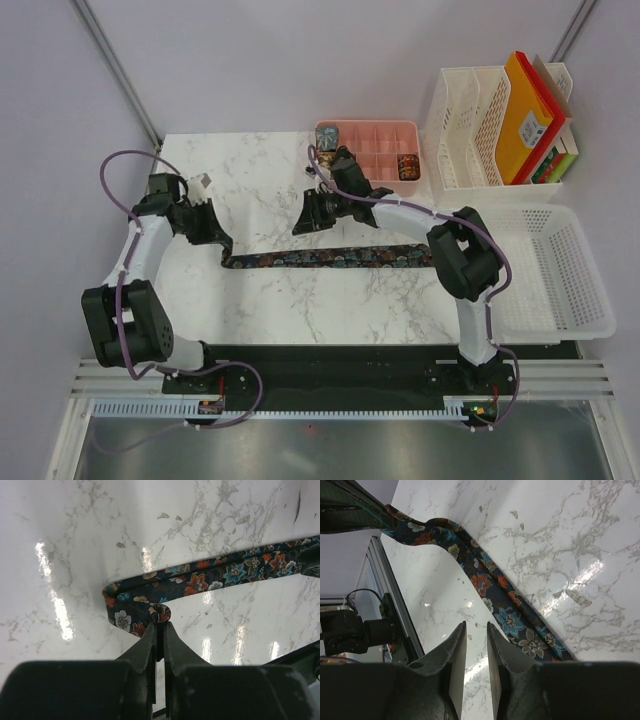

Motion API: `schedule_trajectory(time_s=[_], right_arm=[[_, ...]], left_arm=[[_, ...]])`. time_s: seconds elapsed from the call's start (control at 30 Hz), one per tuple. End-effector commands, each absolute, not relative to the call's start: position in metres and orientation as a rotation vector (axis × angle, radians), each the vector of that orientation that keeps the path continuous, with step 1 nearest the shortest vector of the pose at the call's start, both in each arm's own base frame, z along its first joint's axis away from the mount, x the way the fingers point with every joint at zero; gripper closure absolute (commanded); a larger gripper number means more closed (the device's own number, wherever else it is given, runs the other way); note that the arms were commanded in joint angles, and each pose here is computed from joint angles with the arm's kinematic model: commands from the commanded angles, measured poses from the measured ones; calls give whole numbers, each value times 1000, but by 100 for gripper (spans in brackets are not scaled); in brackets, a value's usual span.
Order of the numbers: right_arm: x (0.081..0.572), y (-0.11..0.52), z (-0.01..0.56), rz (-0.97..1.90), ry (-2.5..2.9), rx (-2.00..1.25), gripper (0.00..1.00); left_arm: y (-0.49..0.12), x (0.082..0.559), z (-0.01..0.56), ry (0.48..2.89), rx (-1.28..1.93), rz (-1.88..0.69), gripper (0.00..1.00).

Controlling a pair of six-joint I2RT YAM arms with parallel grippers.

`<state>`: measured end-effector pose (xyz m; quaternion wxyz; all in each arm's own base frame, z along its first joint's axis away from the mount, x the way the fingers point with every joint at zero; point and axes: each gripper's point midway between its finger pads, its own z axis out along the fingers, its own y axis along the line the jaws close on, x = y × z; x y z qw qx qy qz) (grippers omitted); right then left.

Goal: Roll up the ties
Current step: Roll the tie at the center of the board.

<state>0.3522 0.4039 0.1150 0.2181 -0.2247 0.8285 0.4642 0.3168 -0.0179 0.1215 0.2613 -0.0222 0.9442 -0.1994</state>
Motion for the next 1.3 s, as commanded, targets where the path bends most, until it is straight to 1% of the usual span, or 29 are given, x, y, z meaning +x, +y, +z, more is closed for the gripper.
schedule_trajectory(time_s=[0.0, 0.17, 0.33, 0.43, 0.53, 0.57, 0.63, 0.67, 0.73, 0.77, 0.93, 1.0, 1.03, 1.07, 1.17, 1.27], right_arm=[[342, 394, 136, 1373, 2276, -593, 69], [338, 383, 128, 1398, 2323, -525, 66], [335, 386, 123, 1447, 2336, -469, 64], [338, 389, 120, 1459, 2341, -439, 63], [340, 392, 118, 1473, 2347, -413, 62], [341, 393, 118, 1477, 2344, -409, 61], [339, 395, 115, 1485, 2353, -402, 61], [339, 396, 114, 1487, 2353, -403, 61], [335, 399, 110, 1492, 2366, -400, 60], [334, 399, 108, 1492, 2371, -404, 60], [327, 401, 96, 1493, 2408, -391, 59], [324, 401, 90, 1494, 2432, -373, 59], [324, 401, 89, 1498, 2437, -364, 59], [323, 401, 85, 1499, 2448, -357, 59], [320, 399, 81, 1511, 2461, -333, 59], [318, 403, 79, 1539, 2464, -300, 59]], left_arm=[[-56, 314, 128, 2552, -125, -571, 98], [-99, 324, 109, 2552, -105, -581, 91], [-126, 333, 86, 2581, -124, -622, 91], [-135, 330, 70, 2622, -144, -644, 91], [-138, 327, 59, 2645, -152, -649, 89], [-139, 330, 57, 2634, -146, -651, 85], [-140, 331, 53, 2642, -149, -656, 82], [-142, 331, 53, 2641, -148, -673, 77], [-143, 331, 53, 2642, -151, -690, 72], [-144, 330, 53, 2643, -155, -692, 68], [-144, 332, 56, 2631, -188, -712, 62], [-146, 331, 57, 2628, -204, -733, 54], [-146, 331, 58, 2625, -203, -736, 53], [-146, 331, 61, 2615, -211, -738, 52], [-143, 330, 65, 2596, -244, -731, 58], [-143, 330, 69, 2580, -261, -743, 60]])
